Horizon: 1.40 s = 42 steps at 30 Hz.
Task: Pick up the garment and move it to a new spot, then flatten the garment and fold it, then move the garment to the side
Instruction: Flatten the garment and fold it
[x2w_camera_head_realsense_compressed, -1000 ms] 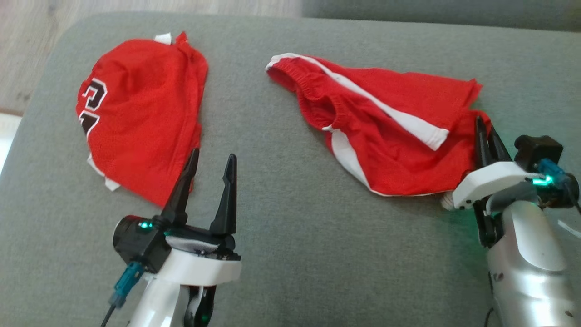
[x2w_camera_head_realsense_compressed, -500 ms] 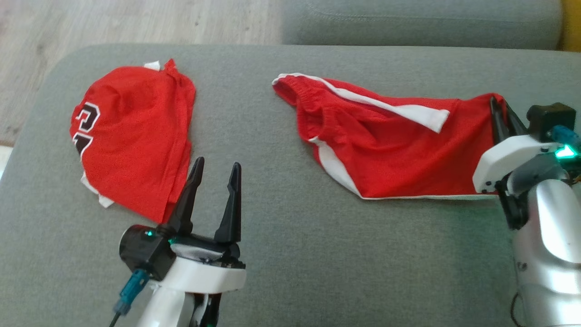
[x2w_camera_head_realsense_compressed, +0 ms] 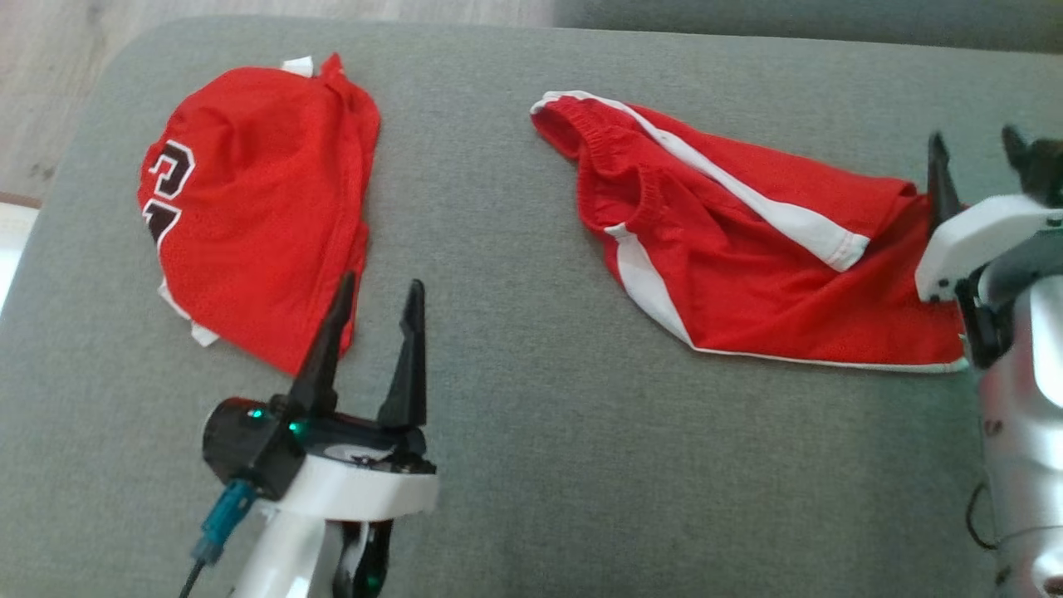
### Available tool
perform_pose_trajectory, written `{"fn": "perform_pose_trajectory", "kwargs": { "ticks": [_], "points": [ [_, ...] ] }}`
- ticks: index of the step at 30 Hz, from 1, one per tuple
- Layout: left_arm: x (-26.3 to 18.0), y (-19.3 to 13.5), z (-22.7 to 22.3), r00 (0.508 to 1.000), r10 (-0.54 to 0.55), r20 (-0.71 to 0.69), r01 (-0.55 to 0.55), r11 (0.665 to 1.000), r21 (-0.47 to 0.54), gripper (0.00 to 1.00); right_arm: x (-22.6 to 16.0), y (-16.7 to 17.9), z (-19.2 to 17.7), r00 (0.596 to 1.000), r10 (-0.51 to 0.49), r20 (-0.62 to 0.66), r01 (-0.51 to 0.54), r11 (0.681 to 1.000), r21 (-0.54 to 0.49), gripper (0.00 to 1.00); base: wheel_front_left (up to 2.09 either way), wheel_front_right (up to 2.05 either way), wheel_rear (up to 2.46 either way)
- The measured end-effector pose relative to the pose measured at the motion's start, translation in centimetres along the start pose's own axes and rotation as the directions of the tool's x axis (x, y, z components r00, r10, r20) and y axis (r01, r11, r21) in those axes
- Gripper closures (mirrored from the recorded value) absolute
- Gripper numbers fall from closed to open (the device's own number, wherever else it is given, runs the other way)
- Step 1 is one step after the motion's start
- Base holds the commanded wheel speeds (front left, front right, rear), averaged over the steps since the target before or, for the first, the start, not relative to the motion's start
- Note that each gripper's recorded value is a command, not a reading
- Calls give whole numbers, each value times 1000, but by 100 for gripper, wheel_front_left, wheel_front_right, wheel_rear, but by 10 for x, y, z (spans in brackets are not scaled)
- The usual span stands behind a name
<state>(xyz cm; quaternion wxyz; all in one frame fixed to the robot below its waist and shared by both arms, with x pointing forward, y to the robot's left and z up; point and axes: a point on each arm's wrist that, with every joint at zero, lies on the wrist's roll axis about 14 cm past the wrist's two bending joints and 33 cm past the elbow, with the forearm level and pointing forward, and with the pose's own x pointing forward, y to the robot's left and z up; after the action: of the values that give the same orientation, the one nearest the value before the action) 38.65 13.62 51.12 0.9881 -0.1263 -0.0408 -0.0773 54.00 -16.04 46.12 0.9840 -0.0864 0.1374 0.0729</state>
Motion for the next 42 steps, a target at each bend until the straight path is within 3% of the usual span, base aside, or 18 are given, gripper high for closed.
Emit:
{"fn": "perform_pose_trajectory", "kwargs": {
  "ticks": [7, 12, 16, 20, 25, 37, 42],
  "points": [
    [9, -9, 5, 999, -36, 21, 36, 999, 2, 0, -26, 3, 42, 964, -32, 263, 9, 996, 88, 0, 0, 0, 0],
    [17, -24, 10, 995, -85, 43, 85, 996, -4, 0, -63, 0, 44, 937, -56, 345, 12, 991, 130, 0, 0, 0, 0],
    [23, -39, 11, 990, -130, 51, 130, 991, -13, 0, -95, -7, 25, 937, -85, 340, 39, 989, 140, 0, 0, 0, 0],
    [23, -51, 9, 986, -163, 45, 164, 986, -22, 0, -127, -14, 5, 936, -135, 326, 57, 969, 239, 0, 0, 0, 0],
    [23, -59, 2, 982, -189, 27, 190, 981, -29, 0, -152, 0, -20, 953, -119, 280, 45, 965, 258, 0, 0, 0, 0],
    [32, -65, -27, 973, -225, -50, 225, 974, -5, 0, -151, -18, -18, 943, -169, 285, 92, 960, 263, 0, 0, 0, 0],
    [41, -94, -48, 930, -351, -113, 358, 933, 49, 0, -146, -19, -26, 950, -171, 261, 95, 955, 280, 0, 0, 0, 0]
  ]
}}
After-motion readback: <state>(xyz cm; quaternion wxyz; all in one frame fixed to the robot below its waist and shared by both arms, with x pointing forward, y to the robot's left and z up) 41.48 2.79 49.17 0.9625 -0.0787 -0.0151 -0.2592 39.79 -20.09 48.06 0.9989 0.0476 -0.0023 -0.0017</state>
